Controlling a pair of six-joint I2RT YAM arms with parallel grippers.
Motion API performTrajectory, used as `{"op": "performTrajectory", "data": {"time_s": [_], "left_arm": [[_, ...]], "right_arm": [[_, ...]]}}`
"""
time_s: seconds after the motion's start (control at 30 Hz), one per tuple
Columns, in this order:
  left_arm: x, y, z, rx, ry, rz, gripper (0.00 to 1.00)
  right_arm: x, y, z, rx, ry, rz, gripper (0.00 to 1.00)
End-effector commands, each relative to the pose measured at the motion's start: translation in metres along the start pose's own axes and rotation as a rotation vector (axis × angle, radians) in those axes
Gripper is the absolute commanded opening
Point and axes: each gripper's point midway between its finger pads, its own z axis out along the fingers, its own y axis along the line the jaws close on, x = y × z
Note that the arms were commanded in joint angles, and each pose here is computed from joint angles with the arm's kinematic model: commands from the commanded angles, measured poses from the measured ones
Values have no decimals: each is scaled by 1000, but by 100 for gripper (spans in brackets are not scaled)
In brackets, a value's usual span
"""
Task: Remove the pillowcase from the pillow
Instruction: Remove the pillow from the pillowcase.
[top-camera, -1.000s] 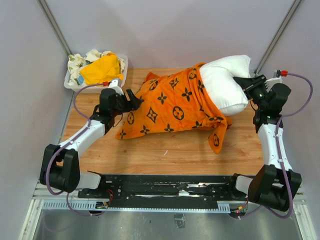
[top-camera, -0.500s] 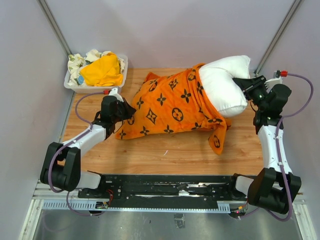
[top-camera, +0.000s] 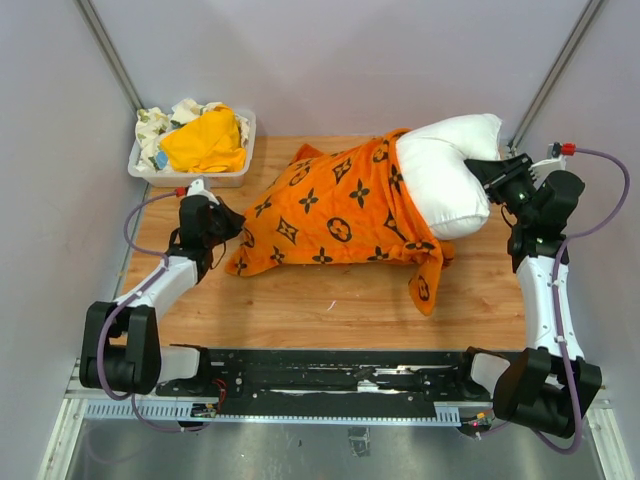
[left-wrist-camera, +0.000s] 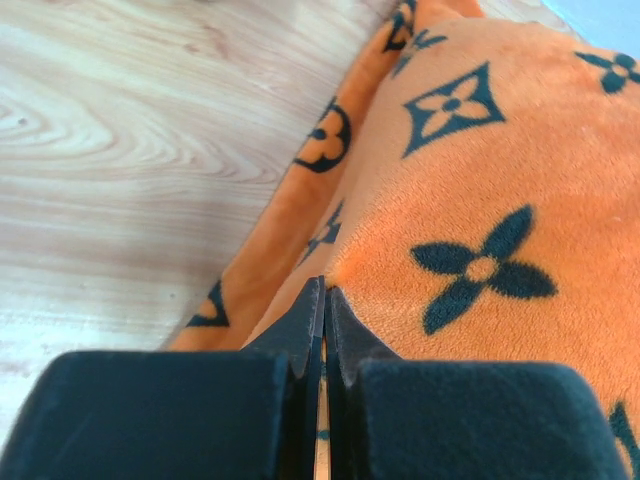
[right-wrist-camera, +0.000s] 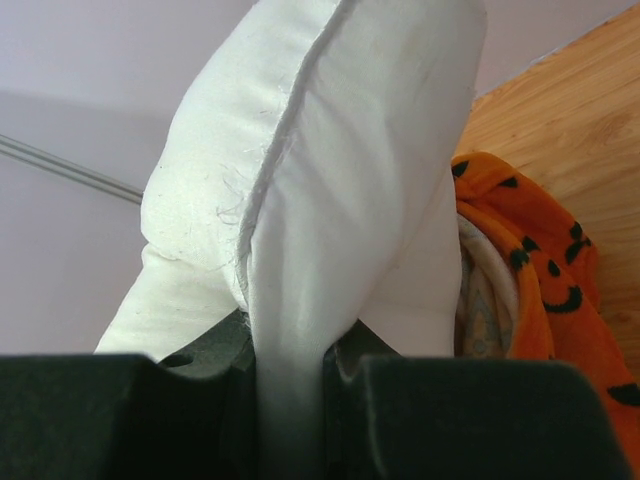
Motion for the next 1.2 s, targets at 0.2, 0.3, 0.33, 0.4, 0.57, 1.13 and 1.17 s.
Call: {"op": "performTrajectory", "data": {"time_s": [0.2,0.3,0.33,0.4,0.57,1.13,1.17], "left_arm": [[-11,81,-18,-325,-102,-112,0],[-15,87,-23,-339,-128,-139,0],[-17,87,-24,-341,-138,-142,0],[-22,87,-28,-346,-159,-148,0],[-26,98,-36,-386,-185,-196,0],[2,-4,-27,50,-37,-115,55],[10,-18,-27,64,-20,-100,63]], "right_arm": [[-51,18,-10,-38,-173,-54,1],[-64,14,-17,-25,-213,-36,1],[-66,15,-17,-30,-221,-30,1],[-69,16,-16,-39,-231,-16,1],[-74,10,-11,-36,-236,13,1],[-90,11,7,-91,-223,65,1],[-88,12,10,-94,-217,64,1]]}}
